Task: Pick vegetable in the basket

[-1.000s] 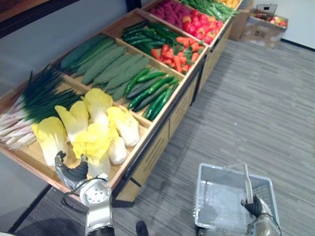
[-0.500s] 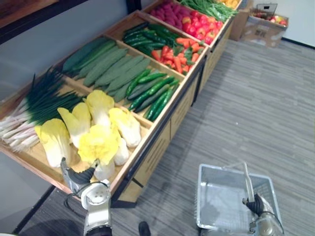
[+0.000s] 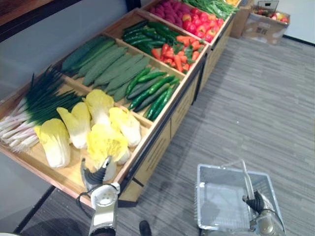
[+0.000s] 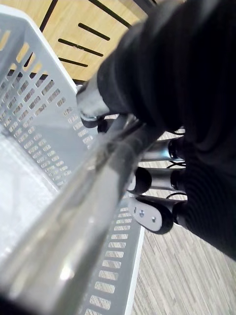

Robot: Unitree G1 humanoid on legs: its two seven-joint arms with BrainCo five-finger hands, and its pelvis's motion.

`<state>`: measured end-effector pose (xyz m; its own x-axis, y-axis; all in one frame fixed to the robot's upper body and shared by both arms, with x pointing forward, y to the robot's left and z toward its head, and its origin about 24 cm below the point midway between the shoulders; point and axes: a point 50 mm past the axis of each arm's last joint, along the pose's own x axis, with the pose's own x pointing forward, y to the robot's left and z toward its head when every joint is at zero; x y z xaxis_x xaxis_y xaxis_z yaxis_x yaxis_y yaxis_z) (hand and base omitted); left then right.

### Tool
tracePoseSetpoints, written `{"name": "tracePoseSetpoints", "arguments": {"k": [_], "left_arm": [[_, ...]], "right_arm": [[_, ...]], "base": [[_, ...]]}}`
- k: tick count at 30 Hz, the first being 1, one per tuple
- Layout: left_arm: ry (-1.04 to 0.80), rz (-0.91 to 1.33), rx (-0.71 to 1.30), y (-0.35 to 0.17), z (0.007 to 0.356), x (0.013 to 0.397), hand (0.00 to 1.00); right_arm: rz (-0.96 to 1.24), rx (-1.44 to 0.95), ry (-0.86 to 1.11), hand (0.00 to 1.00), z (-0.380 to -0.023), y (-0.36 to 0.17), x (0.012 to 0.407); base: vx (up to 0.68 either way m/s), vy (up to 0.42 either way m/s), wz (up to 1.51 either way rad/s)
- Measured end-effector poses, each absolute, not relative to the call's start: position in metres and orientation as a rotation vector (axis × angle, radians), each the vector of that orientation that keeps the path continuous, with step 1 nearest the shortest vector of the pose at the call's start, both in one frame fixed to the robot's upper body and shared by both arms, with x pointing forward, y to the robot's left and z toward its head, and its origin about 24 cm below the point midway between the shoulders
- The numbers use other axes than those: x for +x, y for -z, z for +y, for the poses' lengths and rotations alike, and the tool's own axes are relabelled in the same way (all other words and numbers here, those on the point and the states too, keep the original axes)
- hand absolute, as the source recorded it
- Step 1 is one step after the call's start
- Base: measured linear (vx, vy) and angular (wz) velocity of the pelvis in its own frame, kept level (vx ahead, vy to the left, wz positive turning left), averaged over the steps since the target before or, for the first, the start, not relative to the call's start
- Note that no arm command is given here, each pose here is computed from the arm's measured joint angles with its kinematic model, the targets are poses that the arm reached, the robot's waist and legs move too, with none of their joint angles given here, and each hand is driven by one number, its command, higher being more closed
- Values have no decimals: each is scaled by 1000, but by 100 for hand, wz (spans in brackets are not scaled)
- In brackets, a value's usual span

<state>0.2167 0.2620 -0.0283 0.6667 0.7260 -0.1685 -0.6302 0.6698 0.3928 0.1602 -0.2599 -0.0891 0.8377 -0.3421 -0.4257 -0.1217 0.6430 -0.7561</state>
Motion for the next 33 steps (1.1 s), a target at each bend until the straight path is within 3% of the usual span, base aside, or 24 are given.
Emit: {"name": "tracePoseSetpoints", "arguments": {"k": [11,12,33], "left_arm": [[-708,345,335,34,254,217,0],[-700,339,338,34,252,218,100],[-711,271,367,23,254,212,100]], "right_arm": [[548,-879,123,100,-256,85,165],[548,-879,123,100,-256,85,165],[551,-880,125,100,-256,86,164]], "base": [[-1,0,-3],[0,0,0],[0,0,0]]}}
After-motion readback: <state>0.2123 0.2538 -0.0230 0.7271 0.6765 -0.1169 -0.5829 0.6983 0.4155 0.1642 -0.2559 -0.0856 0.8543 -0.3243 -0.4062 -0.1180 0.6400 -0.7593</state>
